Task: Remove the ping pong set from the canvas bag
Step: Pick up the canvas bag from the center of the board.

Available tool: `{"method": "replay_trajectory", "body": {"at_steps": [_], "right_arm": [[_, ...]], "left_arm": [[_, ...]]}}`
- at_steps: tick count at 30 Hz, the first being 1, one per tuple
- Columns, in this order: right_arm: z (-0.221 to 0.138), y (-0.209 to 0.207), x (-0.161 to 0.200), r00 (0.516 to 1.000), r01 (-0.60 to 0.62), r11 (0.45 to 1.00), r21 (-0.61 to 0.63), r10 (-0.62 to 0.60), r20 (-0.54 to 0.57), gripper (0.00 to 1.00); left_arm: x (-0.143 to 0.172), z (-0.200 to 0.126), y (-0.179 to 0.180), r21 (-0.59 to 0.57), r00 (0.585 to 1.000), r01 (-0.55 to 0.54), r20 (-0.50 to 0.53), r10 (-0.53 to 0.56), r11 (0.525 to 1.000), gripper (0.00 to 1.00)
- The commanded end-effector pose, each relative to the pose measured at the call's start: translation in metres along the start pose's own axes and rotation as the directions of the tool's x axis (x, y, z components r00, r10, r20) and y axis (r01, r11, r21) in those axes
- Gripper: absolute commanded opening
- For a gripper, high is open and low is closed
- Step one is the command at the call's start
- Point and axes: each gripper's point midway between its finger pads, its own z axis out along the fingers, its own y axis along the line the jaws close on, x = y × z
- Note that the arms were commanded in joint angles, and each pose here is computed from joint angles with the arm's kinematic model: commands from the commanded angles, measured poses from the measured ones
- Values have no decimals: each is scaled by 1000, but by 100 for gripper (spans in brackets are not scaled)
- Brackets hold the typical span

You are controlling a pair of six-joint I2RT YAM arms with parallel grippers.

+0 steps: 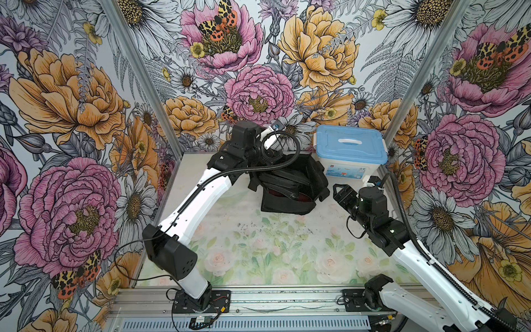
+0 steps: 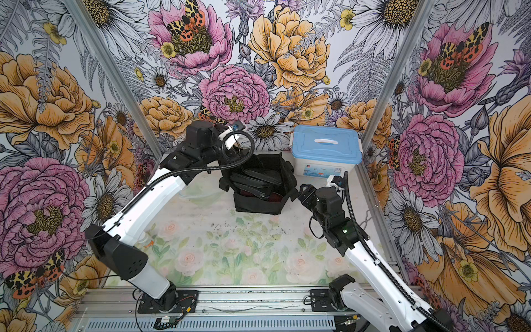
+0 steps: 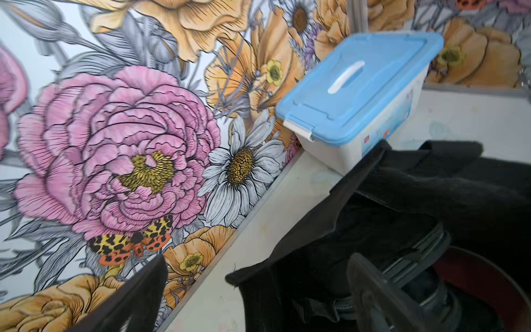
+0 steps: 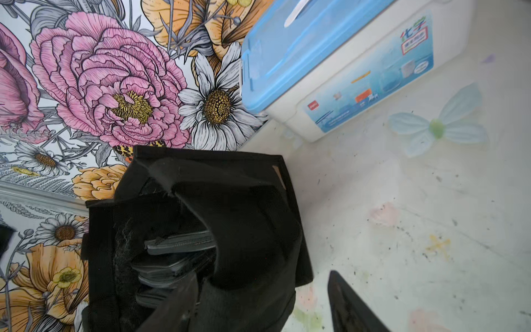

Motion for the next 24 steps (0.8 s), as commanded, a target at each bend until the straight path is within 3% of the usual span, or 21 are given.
{"method": "replay_trajectory", "body": {"at_steps": [1,9,13,15,17,18,19,24], "right_arm": [[-6,6,10,999,2,999,-37,-4,-47,70],[-8,3,18,997,16,999,-49,-20,-71,69],[-8,5,16,997,28,998,-51,-32,-67,69],[-8,6,16,997,30,998,-52,-34,-68,68],[-8,9,14,997,37,998,-57,-41,-67,68],[-7,10,13,997,43,997,-57,-47,-66,68],[-7,11,12,996,51,997,-59,-55,-64,68],[-4,17,10,994,85,995,-59,-88,-62,68]], "left_arm": [[17,17,-27,145,993,-98,-55,106,985,95],[38,72,-42,217,979,-151,-106,177,965,89],[47,97,-40,204,966,-188,-137,218,961,78],[52,109,-37,188,959,-204,-159,235,961,65],[53,118,-38,189,952,-218,-173,251,957,43],[53,119,-38,188,951,-221,-178,254,957,27],[51,120,-37,174,950,-218,-187,249,960,2],[40,110,-22,110,965,-163,-191,182,980,0]]}}
